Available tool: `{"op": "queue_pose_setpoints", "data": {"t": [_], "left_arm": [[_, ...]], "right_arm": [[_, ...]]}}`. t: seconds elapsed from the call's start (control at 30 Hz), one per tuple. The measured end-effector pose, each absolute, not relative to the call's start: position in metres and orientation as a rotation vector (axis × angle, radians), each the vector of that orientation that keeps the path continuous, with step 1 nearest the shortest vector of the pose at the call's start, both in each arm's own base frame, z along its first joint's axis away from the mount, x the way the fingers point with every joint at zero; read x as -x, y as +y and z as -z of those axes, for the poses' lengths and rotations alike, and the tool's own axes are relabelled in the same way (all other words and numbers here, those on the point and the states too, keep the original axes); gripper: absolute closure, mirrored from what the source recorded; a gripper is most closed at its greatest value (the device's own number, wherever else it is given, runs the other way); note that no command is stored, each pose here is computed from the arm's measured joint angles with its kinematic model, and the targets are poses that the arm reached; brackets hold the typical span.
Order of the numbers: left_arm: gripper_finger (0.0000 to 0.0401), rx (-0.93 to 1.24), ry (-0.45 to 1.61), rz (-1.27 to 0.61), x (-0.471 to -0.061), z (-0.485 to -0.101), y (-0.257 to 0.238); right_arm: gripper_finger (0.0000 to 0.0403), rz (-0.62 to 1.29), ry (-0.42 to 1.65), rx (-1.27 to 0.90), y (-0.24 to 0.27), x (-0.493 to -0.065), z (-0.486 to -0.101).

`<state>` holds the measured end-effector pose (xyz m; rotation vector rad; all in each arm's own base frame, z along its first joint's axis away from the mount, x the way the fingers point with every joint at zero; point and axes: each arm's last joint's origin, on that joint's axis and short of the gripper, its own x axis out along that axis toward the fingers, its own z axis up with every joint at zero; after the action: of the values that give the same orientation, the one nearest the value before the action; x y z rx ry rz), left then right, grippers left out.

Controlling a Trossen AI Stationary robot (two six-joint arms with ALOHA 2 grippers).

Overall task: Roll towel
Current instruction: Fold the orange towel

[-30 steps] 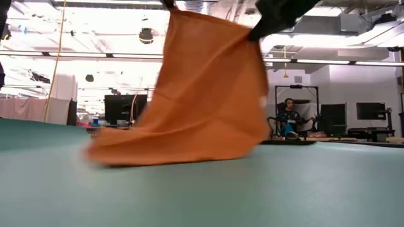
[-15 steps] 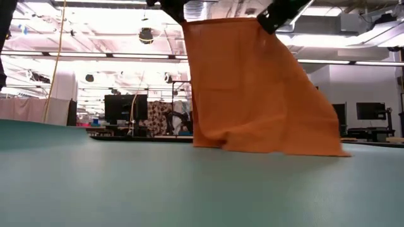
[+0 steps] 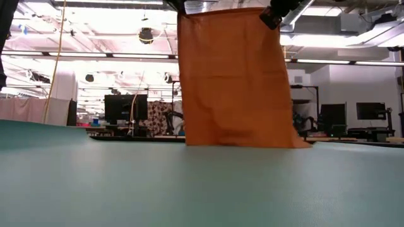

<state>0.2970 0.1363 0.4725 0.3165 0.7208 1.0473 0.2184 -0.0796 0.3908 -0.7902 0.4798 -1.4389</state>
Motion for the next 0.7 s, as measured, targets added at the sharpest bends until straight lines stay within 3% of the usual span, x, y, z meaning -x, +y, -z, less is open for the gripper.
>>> {"op": "queue_pose_setpoints", "data": {"t": [0.23,0.43,0.53,0.7], "left_arm": [[0.0401,-0.268,0.876,-1.088,-0.274,-0.471,0.109],[0.0401,-0.209,0.974,-1.044,-0.27,-0.458,0.08],[0.0401,-0.13,0.919,-0.944,-0.272,-0.459,0.065],[0.0398,-0.192,0.887,-0.739,-0.301,-0.444,0.048]], "right_arm": [[0.04,1.491,0.539,0.687,-0.059,-0.215,-0.393],[0.04,1.379,0.475,0.687,-0.033,-0.22,-0.392],[0.04,1.345,0.444,0.683,-0.025,-0.221,-0.392],[0.04,1.325,0.439,0.687,-0.021,-0.222,-0.391]]}}
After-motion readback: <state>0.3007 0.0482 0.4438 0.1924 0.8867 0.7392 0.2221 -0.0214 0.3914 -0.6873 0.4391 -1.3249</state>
